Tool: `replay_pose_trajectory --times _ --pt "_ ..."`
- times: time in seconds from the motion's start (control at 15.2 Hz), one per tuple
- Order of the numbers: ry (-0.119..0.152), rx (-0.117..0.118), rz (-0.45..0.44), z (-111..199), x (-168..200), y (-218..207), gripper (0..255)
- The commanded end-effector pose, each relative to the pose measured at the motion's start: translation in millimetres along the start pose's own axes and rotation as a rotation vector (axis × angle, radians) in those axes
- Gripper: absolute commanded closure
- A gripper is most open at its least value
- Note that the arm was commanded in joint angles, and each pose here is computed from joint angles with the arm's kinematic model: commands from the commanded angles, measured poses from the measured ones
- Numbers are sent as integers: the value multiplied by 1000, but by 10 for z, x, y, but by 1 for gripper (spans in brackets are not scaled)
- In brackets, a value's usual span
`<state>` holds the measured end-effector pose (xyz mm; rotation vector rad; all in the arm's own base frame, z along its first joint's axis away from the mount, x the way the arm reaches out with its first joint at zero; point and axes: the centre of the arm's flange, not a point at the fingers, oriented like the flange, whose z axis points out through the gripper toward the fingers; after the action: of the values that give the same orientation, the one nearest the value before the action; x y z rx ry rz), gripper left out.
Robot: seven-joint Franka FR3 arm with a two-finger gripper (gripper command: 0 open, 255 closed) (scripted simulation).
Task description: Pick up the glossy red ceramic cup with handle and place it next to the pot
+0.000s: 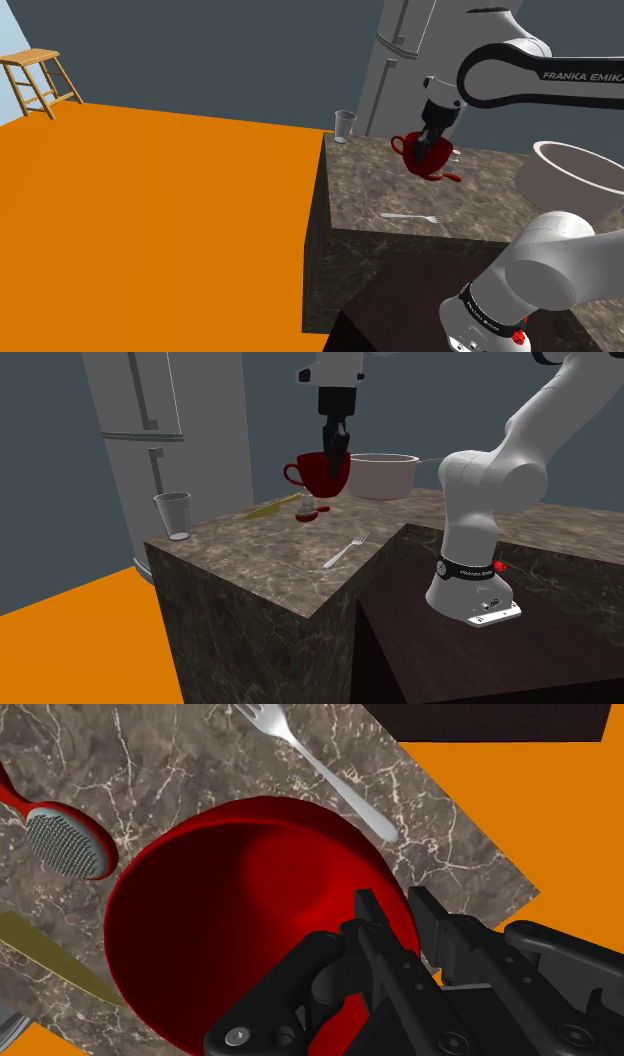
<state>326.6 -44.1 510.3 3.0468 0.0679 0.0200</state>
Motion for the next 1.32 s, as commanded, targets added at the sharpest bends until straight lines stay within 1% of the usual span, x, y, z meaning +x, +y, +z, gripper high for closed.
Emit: replay_pose_trajectory --times 0.0,1.25 --pt "0 0 0 -112 -5 -2 255" --pt "0 0 0 -1111 6 93 255"
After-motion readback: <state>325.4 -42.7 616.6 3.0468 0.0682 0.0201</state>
